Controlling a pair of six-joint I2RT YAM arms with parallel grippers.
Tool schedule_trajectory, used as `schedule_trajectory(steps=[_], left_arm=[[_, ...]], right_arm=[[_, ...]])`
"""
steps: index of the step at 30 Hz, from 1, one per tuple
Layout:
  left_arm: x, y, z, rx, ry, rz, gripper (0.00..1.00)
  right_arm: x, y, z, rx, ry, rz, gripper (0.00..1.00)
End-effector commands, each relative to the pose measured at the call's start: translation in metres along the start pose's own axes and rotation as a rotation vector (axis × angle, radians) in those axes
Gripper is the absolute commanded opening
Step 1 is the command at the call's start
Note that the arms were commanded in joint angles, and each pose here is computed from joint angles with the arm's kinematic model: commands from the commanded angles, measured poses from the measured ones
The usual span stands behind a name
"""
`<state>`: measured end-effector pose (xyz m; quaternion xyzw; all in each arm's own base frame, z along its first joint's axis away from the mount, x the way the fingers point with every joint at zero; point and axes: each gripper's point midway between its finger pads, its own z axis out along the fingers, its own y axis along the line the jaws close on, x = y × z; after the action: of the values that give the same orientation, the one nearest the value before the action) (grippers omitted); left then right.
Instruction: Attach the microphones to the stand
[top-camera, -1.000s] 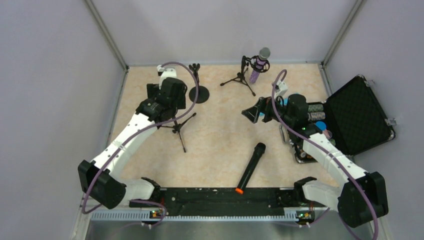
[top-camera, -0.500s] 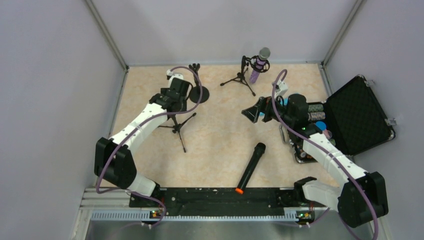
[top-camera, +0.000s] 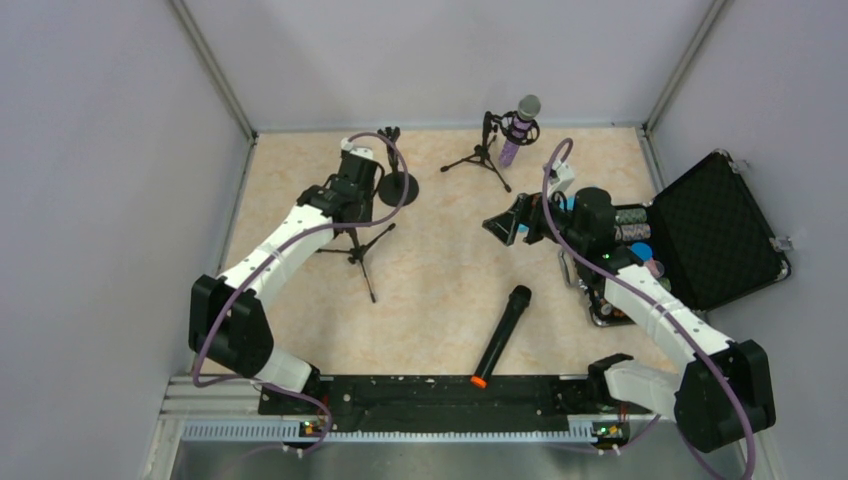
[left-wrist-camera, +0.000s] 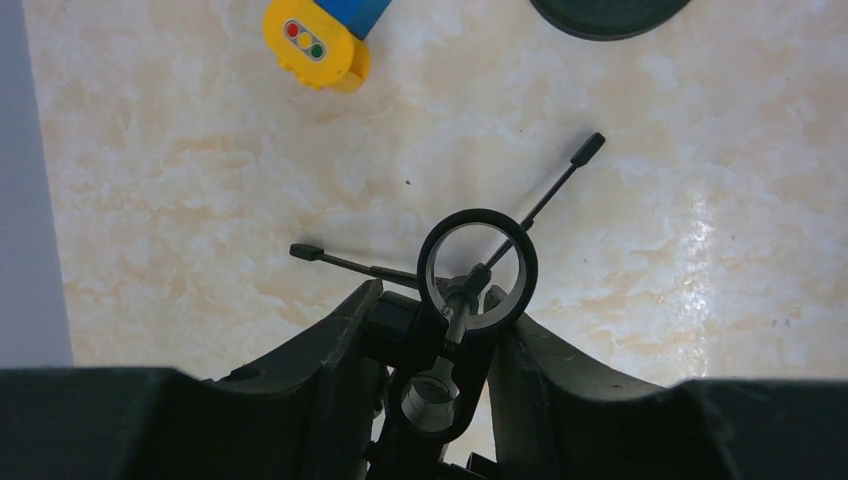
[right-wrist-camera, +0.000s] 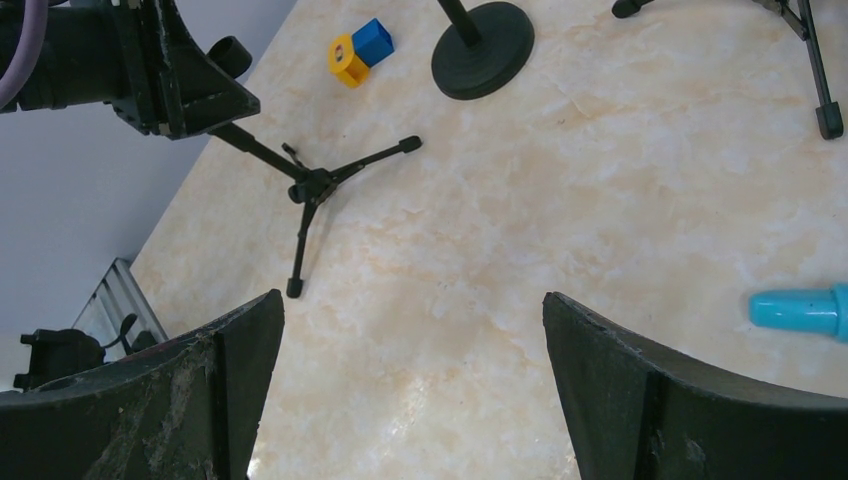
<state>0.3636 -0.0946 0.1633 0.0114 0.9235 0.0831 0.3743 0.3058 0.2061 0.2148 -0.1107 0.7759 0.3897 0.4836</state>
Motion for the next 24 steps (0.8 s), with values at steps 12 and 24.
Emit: schedule_trajectory(steps=[12, 24], left_arm=[[-0.054, -0.085, -0.065, 0.427, -0.255, 0.27, 0.0], [-0.081, -0.146, -0.071, 0.526, -0.347, 0.466, 0.0]], right_arm=[[-0.012, 0.005, 0.002, -0.017, -0.025, -0.019, 0.98], [-0.01, 0.001, 0.002, 0.003, -0.014, -0.021, 0.98]])
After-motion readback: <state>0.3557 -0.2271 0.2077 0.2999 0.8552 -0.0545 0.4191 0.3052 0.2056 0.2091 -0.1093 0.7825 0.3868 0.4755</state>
